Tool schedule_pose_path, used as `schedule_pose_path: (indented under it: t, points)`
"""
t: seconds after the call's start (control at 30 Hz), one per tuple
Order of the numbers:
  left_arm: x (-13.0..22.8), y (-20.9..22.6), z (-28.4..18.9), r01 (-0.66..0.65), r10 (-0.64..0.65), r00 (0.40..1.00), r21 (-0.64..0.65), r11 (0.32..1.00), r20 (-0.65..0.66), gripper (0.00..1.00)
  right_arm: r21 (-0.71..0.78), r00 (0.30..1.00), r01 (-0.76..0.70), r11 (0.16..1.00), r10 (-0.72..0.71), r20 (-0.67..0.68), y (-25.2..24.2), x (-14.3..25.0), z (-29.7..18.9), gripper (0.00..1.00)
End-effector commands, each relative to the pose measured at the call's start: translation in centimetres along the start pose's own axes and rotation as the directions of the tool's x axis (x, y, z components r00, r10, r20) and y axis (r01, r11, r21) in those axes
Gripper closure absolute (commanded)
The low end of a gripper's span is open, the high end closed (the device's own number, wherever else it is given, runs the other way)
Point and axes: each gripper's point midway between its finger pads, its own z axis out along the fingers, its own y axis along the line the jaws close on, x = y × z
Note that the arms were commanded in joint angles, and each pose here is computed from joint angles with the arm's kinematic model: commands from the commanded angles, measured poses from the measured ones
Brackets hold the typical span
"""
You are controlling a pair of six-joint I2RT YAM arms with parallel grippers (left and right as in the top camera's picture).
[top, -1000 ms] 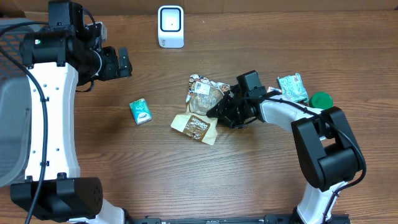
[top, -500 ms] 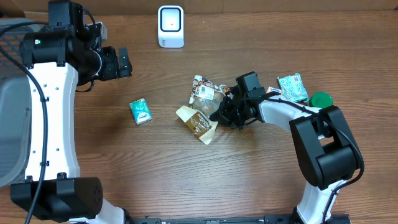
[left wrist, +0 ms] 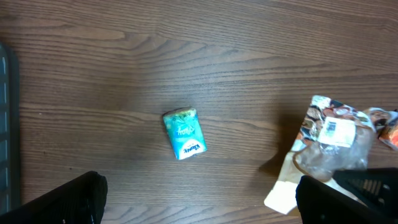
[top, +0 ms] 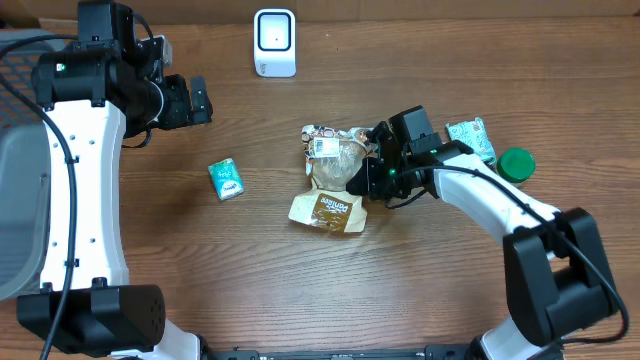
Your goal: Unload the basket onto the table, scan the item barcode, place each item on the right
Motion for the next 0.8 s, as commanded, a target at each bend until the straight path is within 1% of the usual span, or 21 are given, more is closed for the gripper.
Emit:
schedule_pose_path:
  t: [0.0, 0.23, 0.43, 0.63, 0.77]
  points:
    - [-0.5, -0.5, -0.8, -0.018, 0.018, 0.999, 0.014, 1.000, 0.030, 0.01, -0.018, 0.984, 0.173, 0.985, -0.172, 0.036, 1.8, -0.5, -1.6, 0.96]
    - [-0.5, -0.5, -0.8, -0.018, 0.018, 0.999, 0.014, 1.000, 0.031, 0.01, -0.059, 0.973, 0.232, 0.971, -0.231, 0.025, 2.6, 0.0, -1.9, 0.96]
    - [-0.5, -0.5, -0.8, -0.018, 0.018, 0.999, 0.014, 1.000, 0.031, 0.01, -0.072, 0.966, 0.255, 0.964, -0.252, 0.054, 3.6, -0.1, -3.1, 0.96]
    - [-0.5, -0.5, -0.8, -0.018, 0.018, 0.999, 0.014, 1.000, 0.031, 0.00, -0.086, 0.951, 0.297, 0.951, -0.288, 0.112, 5.7, 0.2, -6.0, 0.96]
    - [-0.5, -0.5, -0.8, -0.018, 0.018, 0.999, 0.014, 1.000, 0.031, 0.00, -0.093, 0.933, 0.337, 0.937, -0.319, 0.167, 7.6, 0.8, -8.9, 0.96]
